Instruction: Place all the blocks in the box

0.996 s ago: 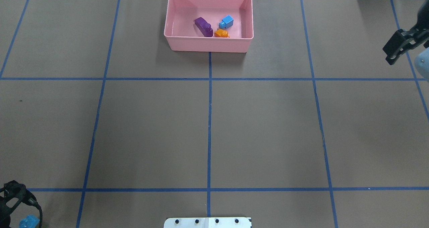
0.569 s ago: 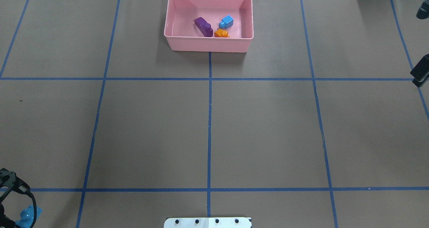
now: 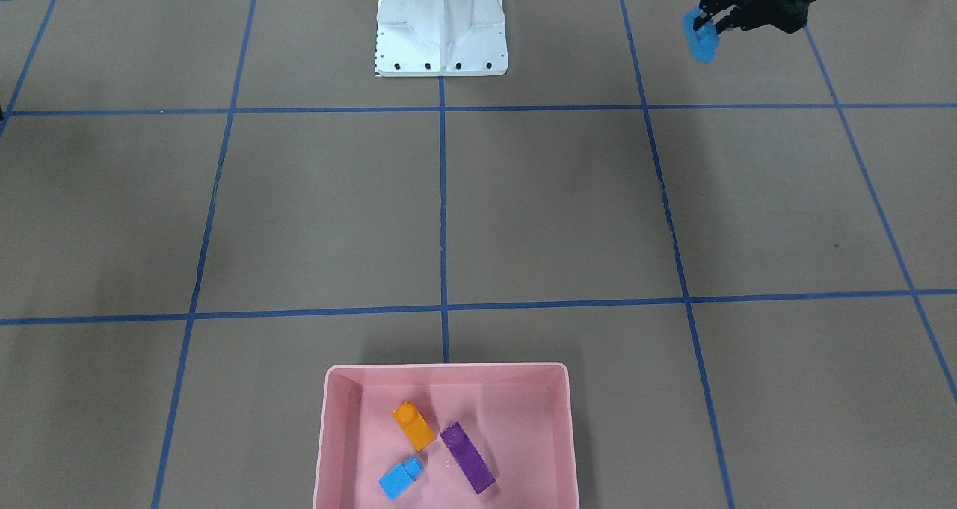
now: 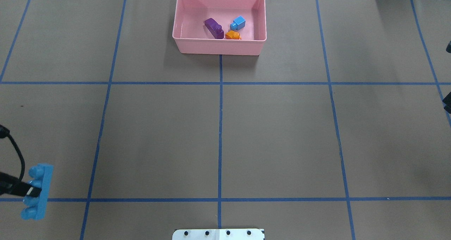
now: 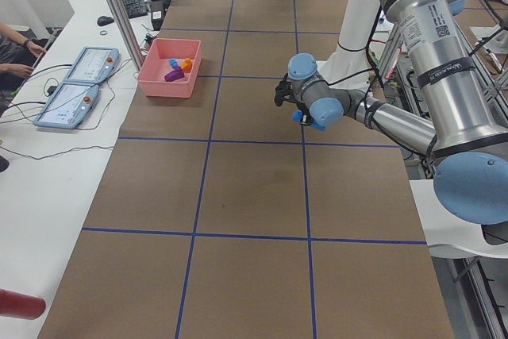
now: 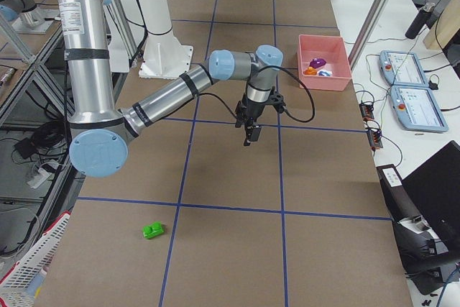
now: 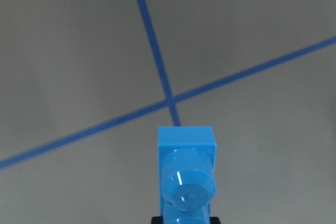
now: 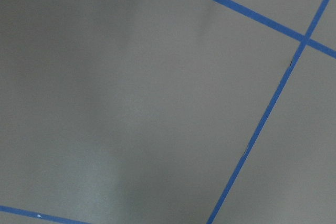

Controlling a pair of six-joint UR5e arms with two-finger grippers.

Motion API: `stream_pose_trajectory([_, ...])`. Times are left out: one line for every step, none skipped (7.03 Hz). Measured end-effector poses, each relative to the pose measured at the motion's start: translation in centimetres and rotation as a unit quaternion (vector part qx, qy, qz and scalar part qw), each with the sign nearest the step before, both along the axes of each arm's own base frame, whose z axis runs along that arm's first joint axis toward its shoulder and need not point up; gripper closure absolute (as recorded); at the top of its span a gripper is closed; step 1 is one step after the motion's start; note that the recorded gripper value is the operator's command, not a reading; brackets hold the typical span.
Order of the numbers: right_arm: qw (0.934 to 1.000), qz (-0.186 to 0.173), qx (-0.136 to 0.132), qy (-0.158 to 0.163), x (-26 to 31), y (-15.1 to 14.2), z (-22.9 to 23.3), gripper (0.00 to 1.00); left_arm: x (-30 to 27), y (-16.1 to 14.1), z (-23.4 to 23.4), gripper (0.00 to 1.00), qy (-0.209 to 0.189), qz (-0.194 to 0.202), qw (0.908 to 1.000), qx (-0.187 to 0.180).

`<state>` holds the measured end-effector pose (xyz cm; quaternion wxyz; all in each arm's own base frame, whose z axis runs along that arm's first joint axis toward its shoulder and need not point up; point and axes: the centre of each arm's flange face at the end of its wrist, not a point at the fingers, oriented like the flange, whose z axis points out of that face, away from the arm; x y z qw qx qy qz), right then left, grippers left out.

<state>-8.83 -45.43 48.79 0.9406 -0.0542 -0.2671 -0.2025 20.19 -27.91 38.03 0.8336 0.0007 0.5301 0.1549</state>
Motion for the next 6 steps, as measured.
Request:
stream_pose_trajectory([0.9999, -0.004, -0.015, 0.006, 0.4, 0.9, 2.9, 0.00, 0.2, -3.9, -2.3, 1.00, 0.028, -0.019, 0.9994, 0.002])
stream_pose_trajectory([0.9994, -0.011, -0.031, 0.012, 0.8, 2.0, 5.3, 0.00, 0.7, -7.3, -4.9, 1.00, 0.044, -0.031, 0.9985, 0.003])
stream_pose_trajectory([0.9988, -0.018, -0.043, 0.018, 1.2, 3.0, 7.0, 0.00, 1.7, -10.0, -7.3, 1.00, 0.051, -0.044, 0.9978, -0.001])
stream_pose_trajectory([0.9979, -0.022, -0.055, 0.026, 1.6, 3.8, 8.6, 0.00, 3.0, -12.6, -9.6, 1.00, 0.055, -0.064, 0.9963, -0.013])
stream_pose_trajectory([0.9965, -0.024, -0.071, 0.036, 1.9, 4.6, 10.4, 0.00, 4.6, -15.1, -12.0, 1.00, 0.058, -0.089, 0.9940, -0.027])
stream_pose_trajectory([0.9953, -0.025, -0.083, 0.042, 2.1, 5.1, 11.6, 0.00, 6.5, -17.9, -14.1, 1.00, 0.059, -0.110, 0.9914, -0.037])
